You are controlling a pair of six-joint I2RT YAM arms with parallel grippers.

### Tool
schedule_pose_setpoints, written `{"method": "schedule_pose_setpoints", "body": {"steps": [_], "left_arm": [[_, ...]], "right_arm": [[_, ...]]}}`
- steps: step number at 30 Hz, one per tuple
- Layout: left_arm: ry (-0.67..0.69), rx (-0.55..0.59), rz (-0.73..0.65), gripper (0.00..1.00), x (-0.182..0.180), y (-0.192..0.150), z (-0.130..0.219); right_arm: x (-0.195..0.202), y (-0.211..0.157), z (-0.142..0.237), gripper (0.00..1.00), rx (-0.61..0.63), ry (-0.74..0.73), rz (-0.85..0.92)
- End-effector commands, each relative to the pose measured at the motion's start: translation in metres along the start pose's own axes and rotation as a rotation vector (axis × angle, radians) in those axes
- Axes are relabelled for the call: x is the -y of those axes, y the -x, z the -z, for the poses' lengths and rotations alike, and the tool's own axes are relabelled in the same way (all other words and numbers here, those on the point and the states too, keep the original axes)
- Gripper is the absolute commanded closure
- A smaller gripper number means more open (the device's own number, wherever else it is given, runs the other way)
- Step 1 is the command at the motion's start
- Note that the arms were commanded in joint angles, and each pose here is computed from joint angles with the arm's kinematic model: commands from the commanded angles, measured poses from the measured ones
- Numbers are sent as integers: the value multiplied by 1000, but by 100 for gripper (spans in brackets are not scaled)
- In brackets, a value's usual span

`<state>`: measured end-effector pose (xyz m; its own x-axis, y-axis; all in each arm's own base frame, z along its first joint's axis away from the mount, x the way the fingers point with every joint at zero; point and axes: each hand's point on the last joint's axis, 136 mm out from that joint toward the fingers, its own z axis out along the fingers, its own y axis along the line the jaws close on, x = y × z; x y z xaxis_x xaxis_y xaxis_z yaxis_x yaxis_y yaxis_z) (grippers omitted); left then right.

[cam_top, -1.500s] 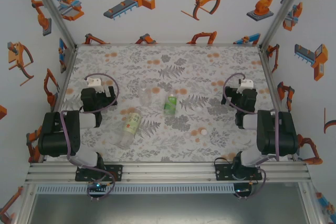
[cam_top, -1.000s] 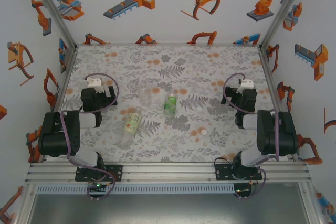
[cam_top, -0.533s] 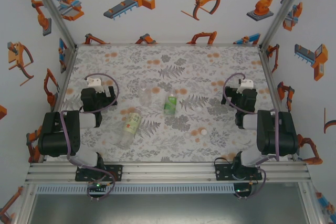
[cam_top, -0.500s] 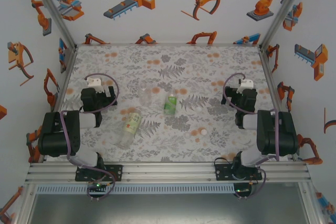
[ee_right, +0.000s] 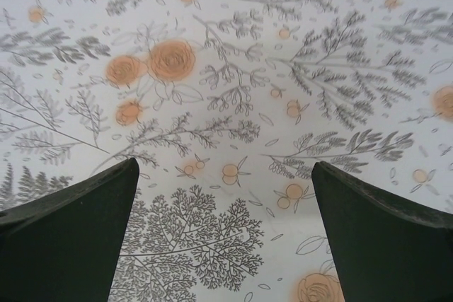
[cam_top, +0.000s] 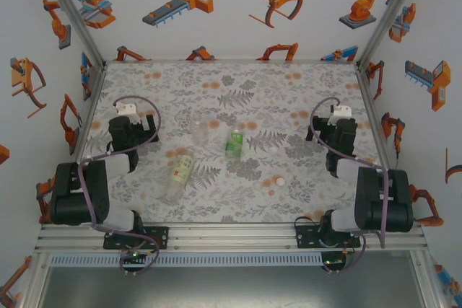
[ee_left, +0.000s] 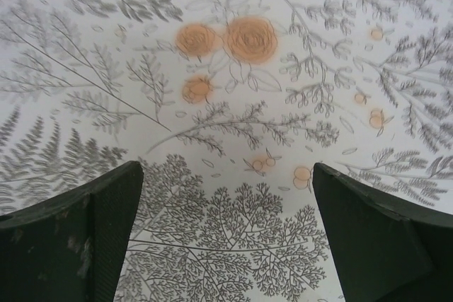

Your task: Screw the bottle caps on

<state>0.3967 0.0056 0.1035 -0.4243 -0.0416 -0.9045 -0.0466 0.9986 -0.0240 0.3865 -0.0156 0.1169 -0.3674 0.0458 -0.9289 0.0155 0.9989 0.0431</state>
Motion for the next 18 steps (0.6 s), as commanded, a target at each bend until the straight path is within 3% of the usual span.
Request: {"method": "schedule_pose_setpoints", "body": {"steps": [1,10,18], "left_arm": [[46,15,36,3,-6,35,13],[-79,-74,92,3,30,98,67],[-332,-204,101,3,84,104,121]], "right_arm": [[-10,22,9,1,-10,22,33],[-74,43,42,7,-119,190,27],[-163,37,74,14,-240,386,21]]}}
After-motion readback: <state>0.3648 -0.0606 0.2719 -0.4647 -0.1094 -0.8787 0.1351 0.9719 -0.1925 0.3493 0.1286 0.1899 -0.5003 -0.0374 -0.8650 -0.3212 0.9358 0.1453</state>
